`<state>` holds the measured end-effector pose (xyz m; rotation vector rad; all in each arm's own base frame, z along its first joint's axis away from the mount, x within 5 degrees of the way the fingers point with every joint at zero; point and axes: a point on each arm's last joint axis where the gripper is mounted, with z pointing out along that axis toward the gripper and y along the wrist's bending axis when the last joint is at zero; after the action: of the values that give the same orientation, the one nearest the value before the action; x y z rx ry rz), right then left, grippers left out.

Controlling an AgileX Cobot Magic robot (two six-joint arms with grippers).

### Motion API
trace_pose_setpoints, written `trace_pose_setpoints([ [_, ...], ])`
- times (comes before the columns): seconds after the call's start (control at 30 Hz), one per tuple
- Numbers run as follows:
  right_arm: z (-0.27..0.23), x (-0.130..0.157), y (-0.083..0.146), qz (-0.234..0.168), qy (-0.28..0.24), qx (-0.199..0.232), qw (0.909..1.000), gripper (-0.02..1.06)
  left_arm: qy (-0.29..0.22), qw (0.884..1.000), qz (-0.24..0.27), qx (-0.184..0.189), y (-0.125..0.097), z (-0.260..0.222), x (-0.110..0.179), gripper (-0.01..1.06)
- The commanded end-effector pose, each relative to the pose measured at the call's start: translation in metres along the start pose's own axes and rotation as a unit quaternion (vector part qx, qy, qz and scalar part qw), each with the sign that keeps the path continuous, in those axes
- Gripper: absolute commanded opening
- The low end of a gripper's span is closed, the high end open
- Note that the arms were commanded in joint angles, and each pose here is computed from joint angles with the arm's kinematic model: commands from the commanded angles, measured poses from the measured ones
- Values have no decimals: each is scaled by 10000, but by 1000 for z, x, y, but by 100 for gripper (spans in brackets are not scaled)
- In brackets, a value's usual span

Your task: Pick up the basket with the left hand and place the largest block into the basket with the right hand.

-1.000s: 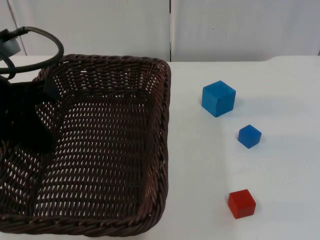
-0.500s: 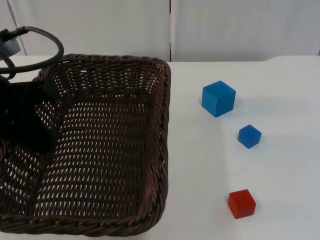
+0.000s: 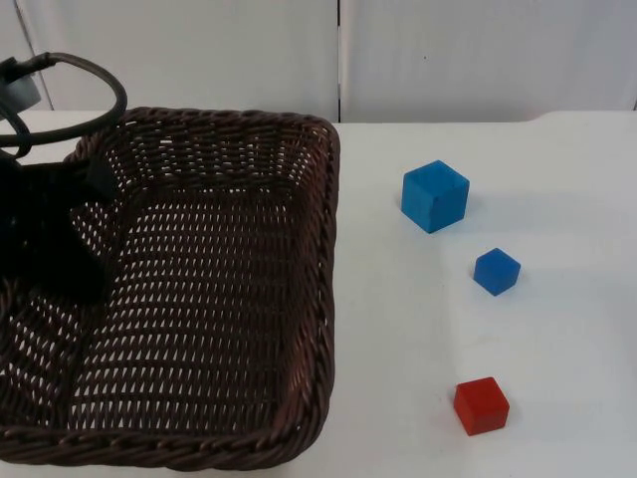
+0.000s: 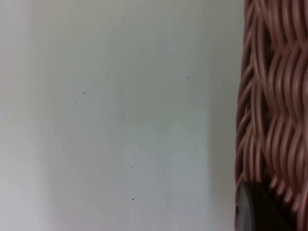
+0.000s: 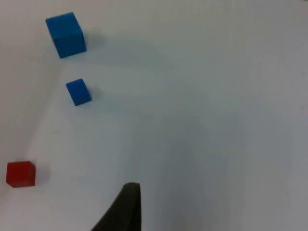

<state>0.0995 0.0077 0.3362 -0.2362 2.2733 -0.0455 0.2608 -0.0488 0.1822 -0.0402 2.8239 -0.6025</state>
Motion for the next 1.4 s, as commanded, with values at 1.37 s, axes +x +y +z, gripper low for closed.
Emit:
trace_pose_setpoints([
  [1.37, 223, -65, 82, -1548, 1349, -1774, 9625, 105, -92, 9999, -51, 35, -2, -3, 0, 0],
])
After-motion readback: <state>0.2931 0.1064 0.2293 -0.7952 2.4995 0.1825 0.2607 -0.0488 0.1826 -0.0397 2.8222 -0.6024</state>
